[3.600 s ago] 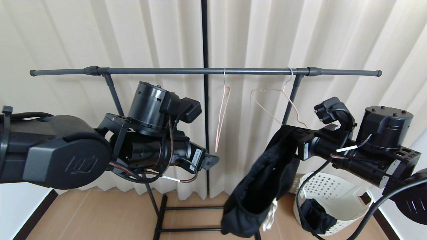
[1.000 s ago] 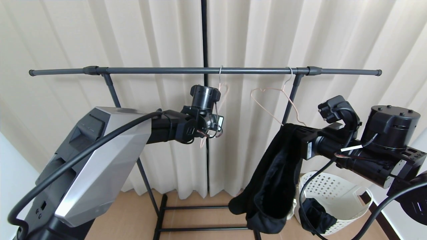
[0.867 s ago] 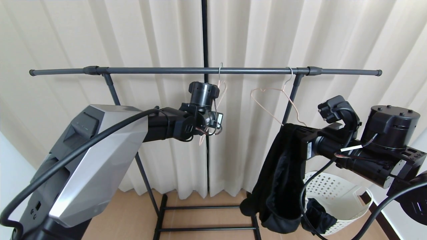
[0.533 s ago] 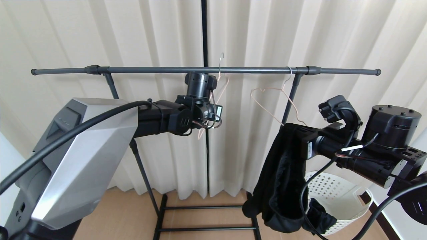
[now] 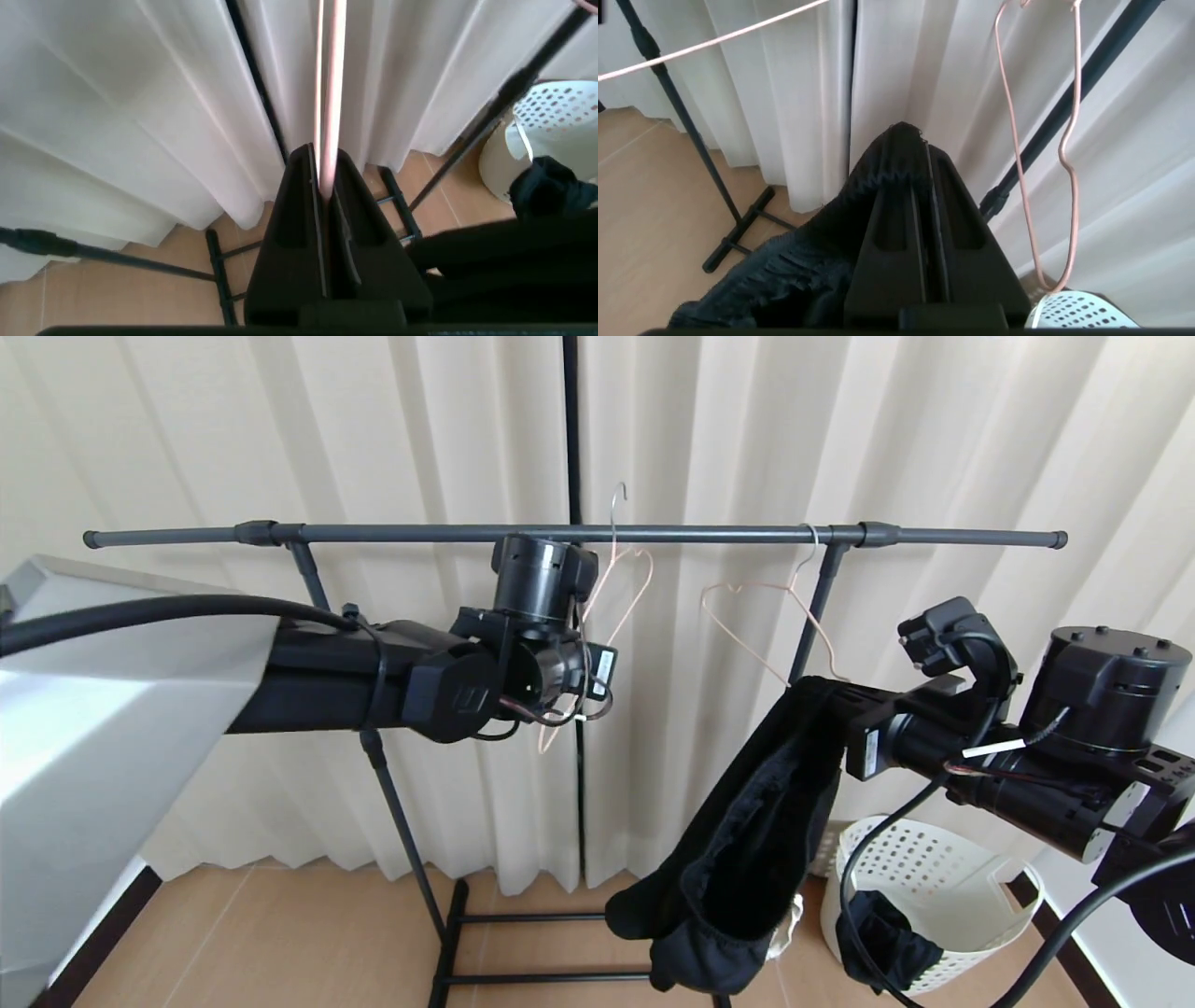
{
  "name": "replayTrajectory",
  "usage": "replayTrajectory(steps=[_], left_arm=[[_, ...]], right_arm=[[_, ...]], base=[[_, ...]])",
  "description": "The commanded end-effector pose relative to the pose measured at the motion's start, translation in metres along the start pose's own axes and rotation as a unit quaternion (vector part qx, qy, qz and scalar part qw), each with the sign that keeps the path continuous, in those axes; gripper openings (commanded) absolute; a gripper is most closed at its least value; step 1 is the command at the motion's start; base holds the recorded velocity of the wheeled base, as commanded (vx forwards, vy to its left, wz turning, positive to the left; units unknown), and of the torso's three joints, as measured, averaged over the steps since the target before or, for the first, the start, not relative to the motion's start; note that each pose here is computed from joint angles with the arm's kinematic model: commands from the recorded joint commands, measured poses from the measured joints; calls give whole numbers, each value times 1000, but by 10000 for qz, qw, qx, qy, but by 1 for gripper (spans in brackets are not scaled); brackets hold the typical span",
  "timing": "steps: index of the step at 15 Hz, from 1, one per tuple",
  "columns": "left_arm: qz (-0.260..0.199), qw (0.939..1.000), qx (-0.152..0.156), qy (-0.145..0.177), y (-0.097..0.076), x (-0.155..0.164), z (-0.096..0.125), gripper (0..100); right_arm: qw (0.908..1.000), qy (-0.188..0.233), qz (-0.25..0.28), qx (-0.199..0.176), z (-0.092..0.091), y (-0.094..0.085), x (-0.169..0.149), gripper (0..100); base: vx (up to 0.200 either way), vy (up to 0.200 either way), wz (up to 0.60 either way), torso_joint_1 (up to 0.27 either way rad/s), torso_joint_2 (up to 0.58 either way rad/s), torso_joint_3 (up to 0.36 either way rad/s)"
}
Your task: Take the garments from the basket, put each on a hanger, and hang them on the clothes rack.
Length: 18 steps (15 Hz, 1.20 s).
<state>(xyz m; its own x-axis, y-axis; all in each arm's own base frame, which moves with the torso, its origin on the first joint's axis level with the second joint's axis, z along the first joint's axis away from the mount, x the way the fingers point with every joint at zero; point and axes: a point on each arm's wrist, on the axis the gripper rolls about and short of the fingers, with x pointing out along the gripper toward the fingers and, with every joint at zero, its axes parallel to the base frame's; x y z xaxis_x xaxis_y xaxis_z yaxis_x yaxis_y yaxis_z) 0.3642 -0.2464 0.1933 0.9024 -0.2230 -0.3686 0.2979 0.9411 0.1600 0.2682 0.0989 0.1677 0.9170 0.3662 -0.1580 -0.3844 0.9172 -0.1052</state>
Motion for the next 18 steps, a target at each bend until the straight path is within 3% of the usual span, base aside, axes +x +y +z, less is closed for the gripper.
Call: replayTrajectory(steps=[1,5,8,10,12,14,18], left_arm=[[-85,9994,-56,-340,15,-62,3,0],[-170,9990,-58,-410,39,-141,-20,0],[-205,9992,-74,-331,53,-177,-44,0],[-290,9991,-66,-298,56,-189,-60,0],[-355,9978,-162,-530,60,-199,-79,0],[-399,9975,-150,-555,61,-203,-90,0],[-1005,9939,-77,-452,60,-209,-120,0]], right_arm=[[10000,-57,-2,-5,3,0,-3,0],[9998,-211,-12,-11,14,-1,-21,0],[9995,-317,-24,-14,23,-1,-32,0],[9994,-335,-3,-17,23,0,-36,0],[9997,-241,52,-38,20,10,-36,0],[9997,-199,94,-55,18,16,-35,0],[9996,83,-255,-92,9,22,-20,0]], base=[[0,0,0,0,0,0],[0,0,0,0,0,0],[0,0,0,0,0,0],[0,0,0,0,0,0],[0,0,0,0,0,0],[0,0,0,0,0,0],[0,0,0,0,0,0]])
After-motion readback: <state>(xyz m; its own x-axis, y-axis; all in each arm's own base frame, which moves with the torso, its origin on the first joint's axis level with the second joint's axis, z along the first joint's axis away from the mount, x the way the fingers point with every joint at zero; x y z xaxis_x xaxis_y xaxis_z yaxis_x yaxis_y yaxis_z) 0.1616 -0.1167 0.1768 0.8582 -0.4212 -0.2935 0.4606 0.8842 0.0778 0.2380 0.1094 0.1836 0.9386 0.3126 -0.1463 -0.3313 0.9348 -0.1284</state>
